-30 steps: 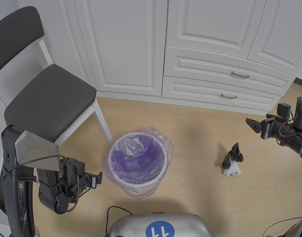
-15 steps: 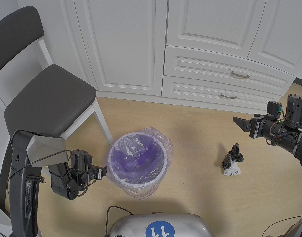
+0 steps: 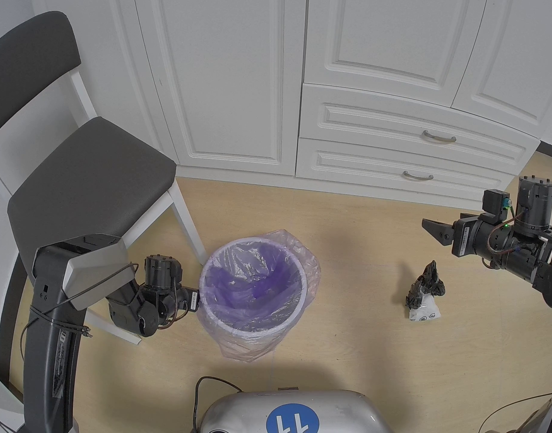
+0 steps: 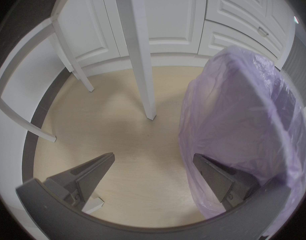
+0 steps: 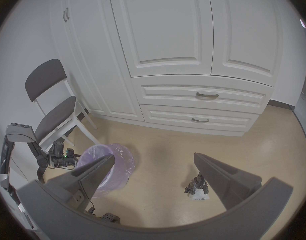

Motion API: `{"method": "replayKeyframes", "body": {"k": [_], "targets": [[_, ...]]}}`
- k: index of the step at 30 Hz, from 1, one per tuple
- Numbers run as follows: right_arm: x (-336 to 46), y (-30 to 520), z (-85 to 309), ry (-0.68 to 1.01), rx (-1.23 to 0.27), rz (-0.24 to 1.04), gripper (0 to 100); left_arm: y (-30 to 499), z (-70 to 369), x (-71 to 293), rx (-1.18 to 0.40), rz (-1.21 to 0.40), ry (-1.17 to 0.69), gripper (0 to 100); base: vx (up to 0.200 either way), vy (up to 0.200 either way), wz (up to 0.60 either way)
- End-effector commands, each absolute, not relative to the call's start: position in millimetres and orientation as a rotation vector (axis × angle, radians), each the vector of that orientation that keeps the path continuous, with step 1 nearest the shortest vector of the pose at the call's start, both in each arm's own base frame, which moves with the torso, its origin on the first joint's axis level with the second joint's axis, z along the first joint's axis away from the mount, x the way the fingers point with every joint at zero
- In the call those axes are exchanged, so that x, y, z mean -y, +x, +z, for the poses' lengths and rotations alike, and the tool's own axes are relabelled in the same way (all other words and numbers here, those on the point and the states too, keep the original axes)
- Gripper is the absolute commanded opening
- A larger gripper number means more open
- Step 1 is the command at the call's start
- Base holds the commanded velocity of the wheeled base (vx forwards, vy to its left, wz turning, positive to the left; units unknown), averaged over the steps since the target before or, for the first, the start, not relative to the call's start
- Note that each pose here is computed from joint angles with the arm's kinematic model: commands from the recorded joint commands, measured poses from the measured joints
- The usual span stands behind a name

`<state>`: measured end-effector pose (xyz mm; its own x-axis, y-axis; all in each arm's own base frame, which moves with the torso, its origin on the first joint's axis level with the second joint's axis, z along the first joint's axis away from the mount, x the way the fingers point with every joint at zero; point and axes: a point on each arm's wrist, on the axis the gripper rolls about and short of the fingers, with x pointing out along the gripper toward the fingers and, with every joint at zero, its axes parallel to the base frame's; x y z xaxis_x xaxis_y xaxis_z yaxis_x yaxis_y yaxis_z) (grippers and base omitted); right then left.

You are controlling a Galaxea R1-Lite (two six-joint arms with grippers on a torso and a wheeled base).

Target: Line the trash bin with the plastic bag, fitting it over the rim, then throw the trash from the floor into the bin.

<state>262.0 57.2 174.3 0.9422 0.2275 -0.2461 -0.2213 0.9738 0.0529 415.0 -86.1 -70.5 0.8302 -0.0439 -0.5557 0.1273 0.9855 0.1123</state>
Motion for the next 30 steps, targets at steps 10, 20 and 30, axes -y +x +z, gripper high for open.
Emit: {"method": "replayKeyframes", "body": {"k": [10,20,30], "targets": [[-61,271,152,0.005,-0.337,0.232,100,445,-66,76,-0.683,-0.121,0.128,100,0.000,0.000,0.00],[-89,267,109,-0.095,-0.484,0.336,100,416,-35,69,-0.680,-0.149,0.108,100,0.000,0.000,0.00],[-162,312,35,-0.343,-0.589,0.455,100,368,-8,50,-0.723,-0.185,0.084,100,0.000,0.000,0.00]]}}
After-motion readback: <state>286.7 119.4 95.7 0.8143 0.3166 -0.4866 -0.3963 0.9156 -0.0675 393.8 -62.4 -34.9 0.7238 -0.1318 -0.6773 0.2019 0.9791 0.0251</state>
